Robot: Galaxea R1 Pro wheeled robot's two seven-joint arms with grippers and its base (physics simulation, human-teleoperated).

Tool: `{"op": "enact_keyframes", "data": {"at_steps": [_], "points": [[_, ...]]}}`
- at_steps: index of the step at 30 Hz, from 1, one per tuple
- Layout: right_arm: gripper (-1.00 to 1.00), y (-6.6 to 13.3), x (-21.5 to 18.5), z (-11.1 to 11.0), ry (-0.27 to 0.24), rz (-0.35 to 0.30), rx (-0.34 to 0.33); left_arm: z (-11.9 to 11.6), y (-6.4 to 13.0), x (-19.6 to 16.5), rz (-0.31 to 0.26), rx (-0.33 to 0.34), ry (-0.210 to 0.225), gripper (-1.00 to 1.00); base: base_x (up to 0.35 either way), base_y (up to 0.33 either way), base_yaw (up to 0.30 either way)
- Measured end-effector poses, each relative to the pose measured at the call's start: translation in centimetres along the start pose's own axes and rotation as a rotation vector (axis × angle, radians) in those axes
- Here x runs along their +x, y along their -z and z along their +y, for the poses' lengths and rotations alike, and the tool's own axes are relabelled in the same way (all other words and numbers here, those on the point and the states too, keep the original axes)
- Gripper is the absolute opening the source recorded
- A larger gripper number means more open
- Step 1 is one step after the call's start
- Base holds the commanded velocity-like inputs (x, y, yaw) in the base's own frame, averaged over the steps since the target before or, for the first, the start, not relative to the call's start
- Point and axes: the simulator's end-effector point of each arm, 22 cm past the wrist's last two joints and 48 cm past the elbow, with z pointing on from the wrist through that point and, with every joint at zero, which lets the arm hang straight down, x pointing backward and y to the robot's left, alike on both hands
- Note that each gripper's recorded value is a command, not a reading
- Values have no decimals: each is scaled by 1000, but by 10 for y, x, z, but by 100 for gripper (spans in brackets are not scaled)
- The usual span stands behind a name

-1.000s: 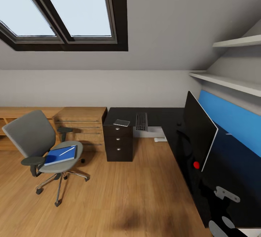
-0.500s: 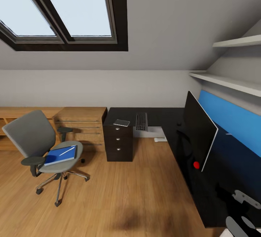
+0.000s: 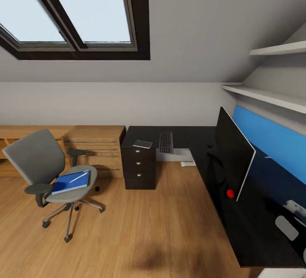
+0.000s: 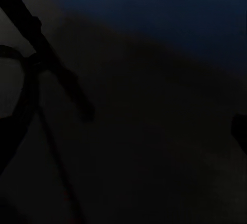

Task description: In the bedroom, organize the workspace by keeping the computer under the desk, ensuring the monitor is on the desk, placing the keyboard on the desk next to the monitor, placing the mouse on the desk next to the keyboard, moving the folder from the swivel chair onto the desk next to the mouse, stacking the notebook on top of the folder with the pen on top of the notebook, and positioning the swivel chair next to the desk.

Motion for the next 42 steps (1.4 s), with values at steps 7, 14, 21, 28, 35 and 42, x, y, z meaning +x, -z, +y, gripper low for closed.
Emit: {"op": "enact_keyframes", "data": {"at_steps": [7, 14, 21, 28, 35, 42], "points": [[100, -6, -12, 12, 30, 9, -13, 1, 0, -1, -12, -2, 3, 100, 0, 0, 0], [100, -6, -9, 9, 33, 15, -6, 2, 0, -3, -16, -2, 2, 100, 33, 0, 0], [100, -6, -9, 8, 33, 14, -4, 2, 0, -3, -16, -2, 2, 100, 219, -33, 0], [100, -6, -9, 9, 34, 12, -5, 1, 0, -3, -17, -1, 2, 100, 65, -12, 0], [100, -6, -10, 8, 34, 8, -6, 2, 0, -4, -18, -2, 2, 100, 158, -1, 0], [100, -6, -11, 8, 34, 7, -7, 2, 0, -4, -19, -2, 2, 100, 121, 0, 0]]}}
